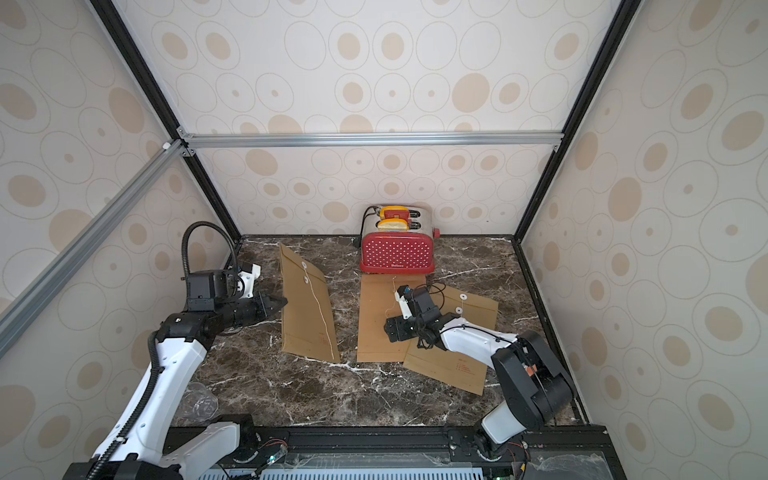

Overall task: Close the mouth of the file bag
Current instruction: Place the file bag at the file bag.

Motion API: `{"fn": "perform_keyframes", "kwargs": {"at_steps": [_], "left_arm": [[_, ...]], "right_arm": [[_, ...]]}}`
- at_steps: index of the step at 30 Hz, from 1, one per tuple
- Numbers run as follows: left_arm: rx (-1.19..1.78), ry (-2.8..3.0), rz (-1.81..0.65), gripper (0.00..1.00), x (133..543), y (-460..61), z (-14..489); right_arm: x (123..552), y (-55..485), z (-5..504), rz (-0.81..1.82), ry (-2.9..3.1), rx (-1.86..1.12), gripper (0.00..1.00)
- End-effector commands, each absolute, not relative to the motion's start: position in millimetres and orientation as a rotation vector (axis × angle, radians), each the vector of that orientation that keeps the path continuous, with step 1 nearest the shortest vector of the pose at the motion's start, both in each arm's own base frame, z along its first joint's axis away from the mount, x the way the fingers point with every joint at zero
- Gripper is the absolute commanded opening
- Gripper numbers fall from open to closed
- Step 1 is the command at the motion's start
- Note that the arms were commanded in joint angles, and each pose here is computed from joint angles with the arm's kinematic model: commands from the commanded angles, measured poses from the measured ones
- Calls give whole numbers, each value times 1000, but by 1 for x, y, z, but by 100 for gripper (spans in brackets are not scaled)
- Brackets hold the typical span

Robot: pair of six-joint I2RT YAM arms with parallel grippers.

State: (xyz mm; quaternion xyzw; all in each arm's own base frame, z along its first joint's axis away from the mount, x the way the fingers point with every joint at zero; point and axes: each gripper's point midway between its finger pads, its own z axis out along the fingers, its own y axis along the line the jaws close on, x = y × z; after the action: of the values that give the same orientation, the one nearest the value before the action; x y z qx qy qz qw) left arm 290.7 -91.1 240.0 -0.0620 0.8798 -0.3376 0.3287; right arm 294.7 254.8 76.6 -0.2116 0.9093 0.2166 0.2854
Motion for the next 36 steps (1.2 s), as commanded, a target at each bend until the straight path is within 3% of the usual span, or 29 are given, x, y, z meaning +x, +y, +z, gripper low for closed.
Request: {"fn": "perform_keyframes", "kwargs": {"at_steps": [1, 3, 9, 12, 15, 29, 31, 34, 36], "left_arm": [[-73, 2164, -1147, 0, 289, -118, 272], [-69, 2096, -1309, 0, 292, -130, 279], [-21, 2095, -1300, 0, 280, -131, 287], [-103, 2193, -1322, 0, 282, -131, 253], [-147, 2347, -1247, 0, 277, -125, 204], [-269, 2629, -801, 0, 269, -112, 110], [-292, 2627, -831, 8, 270, -114, 103], [-328, 2613, -877, 9, 272, -118, 93], [-350, 2607, -869, 15, 274, -117, 88]], "right_arm": [[296, 254, 99, 622, 2377, -602, 88], [299, 248, 105, 632, 2370, -585, 88], [299, 243, 105, 667, 2368, -588, 87], [299, 247, 100, 696, 2381, -583, 87], [299, 252, 94, 728, 2391, -572, 88], [300, 254, 55, 729, 2507, -518, 87], [301, 253, 47, 715, 2531, -516, 86], [302, 253, 39, 706, 2558, -506, 83], [302, 256, 36, 725, 2567, -505, 81]]}}
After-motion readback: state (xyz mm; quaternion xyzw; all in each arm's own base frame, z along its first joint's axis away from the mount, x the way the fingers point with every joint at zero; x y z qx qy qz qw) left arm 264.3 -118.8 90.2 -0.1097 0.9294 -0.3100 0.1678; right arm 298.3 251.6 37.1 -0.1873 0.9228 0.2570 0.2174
